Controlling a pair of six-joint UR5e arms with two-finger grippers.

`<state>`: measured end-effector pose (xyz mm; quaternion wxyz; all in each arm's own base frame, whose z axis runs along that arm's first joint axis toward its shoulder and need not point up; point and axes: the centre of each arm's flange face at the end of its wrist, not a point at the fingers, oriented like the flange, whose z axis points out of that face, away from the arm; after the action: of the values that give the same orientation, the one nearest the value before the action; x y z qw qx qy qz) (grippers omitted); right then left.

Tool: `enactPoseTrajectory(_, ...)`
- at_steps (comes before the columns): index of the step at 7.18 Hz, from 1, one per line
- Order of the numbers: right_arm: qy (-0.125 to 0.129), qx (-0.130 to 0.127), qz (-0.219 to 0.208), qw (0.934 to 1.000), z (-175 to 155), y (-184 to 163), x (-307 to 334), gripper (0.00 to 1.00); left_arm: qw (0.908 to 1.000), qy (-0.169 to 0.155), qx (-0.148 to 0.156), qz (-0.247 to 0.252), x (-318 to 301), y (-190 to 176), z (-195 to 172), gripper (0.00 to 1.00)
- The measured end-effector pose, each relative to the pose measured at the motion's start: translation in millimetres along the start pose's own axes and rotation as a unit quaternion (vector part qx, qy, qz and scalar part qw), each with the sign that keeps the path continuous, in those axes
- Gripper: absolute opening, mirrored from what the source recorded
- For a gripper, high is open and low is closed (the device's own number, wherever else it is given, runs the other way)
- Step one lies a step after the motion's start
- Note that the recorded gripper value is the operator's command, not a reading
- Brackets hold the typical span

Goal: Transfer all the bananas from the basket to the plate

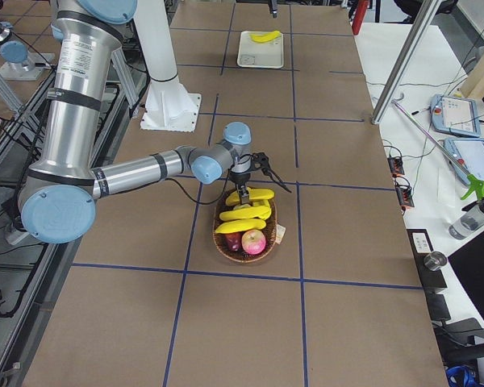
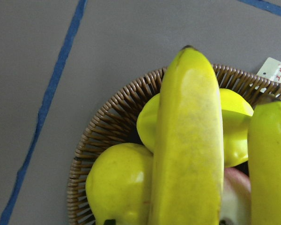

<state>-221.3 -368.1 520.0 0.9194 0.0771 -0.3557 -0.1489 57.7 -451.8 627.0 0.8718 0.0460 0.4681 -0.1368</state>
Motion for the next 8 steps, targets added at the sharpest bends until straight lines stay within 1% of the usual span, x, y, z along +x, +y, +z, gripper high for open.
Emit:
enactPoseTrajectory(1,0.001,-0.003,0.0,1.0,3.3,0.9,0.4,0.33,1.0,0.0,0.0,0.0,-0.6,0.1,0.5,1.0)
enactPoseTrajectory(3,0.0,-0.005,-0.002,1.0,5.5,1.2,-0.1,0.09,1.0,-0.001,-0.001,-0.002,-1.7,0.1,1.2,1.0)
enactPoseTrajectory(4,-0.004,-0.003,-0.004,1.0,3.4,0.5,-2.1,0.03,1.0,-0.001,-0.001,-0.002,-1.8,0.1,1.4,1.0)
enactPoseTrajectory(5,-0.009,0.002,-0.006,0.9999,-2.8,-0.9,-5.3,0.0,1.0,-0.001,-0.002,-0.002,-1.4,-0.1,1.6,1.0)
enactPoseTrajectory(7,-0.027,0.022,-0.004,0.9994,-31.7,-6.8,-9.9,0.01,1.0,0.0,-0.001,0.0,0.1,-0.2,1.2,1.0)
enactPoseTrajectory(8,-0.047,0.031,0.001,0.9984,-50.2,-11.1,-10.5,0.01,1.0,0.001,0.0,0.0,2.6,-1.0,0.4,1.0)
